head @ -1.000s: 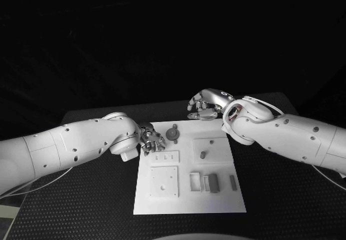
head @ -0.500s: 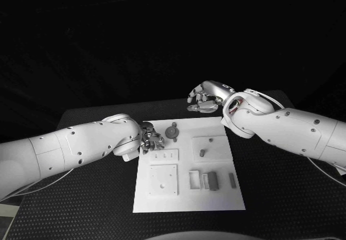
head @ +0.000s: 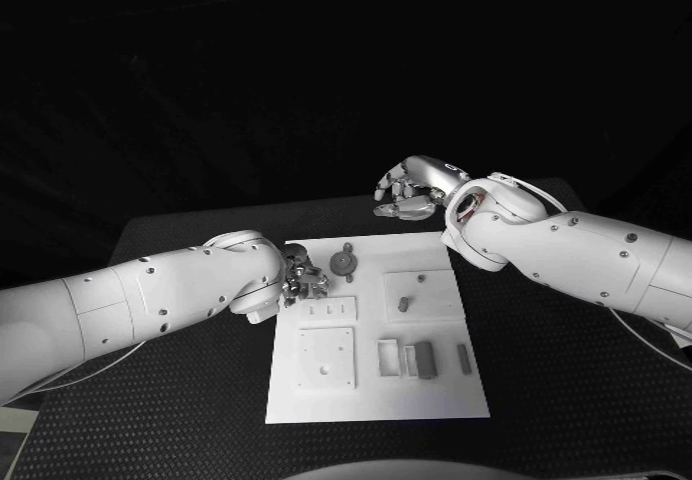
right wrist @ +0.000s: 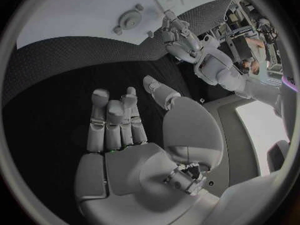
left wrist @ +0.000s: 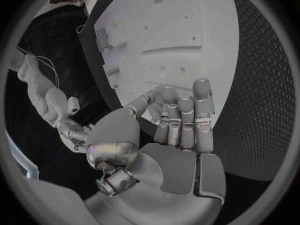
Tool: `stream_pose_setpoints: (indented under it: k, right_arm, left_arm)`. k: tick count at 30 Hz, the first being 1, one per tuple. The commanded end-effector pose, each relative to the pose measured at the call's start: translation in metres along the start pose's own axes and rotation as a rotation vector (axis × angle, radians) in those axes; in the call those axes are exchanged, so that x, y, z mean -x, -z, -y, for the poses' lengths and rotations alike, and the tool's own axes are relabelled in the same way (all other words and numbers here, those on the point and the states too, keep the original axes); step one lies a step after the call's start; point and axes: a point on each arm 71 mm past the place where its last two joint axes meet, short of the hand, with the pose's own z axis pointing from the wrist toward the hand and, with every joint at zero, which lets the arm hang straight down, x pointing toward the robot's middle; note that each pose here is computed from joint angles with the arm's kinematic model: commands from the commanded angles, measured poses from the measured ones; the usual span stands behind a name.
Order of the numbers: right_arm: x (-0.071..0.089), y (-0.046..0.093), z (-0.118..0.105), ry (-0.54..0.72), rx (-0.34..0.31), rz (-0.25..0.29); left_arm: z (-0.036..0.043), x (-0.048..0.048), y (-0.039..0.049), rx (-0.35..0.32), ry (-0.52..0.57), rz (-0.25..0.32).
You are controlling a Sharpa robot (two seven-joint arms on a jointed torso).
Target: Assemble the parts on the task board
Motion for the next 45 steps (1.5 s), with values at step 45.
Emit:
stream_pose_setpoints:
  k: [45]
  right_arm:
    - [-0.002, -0.001, -0.006, -0.007, 0.018, -0.024]
  left_arm:
    - [0.0034, -0.0216, -0.0056, 0.0, -0.089, -0.043]
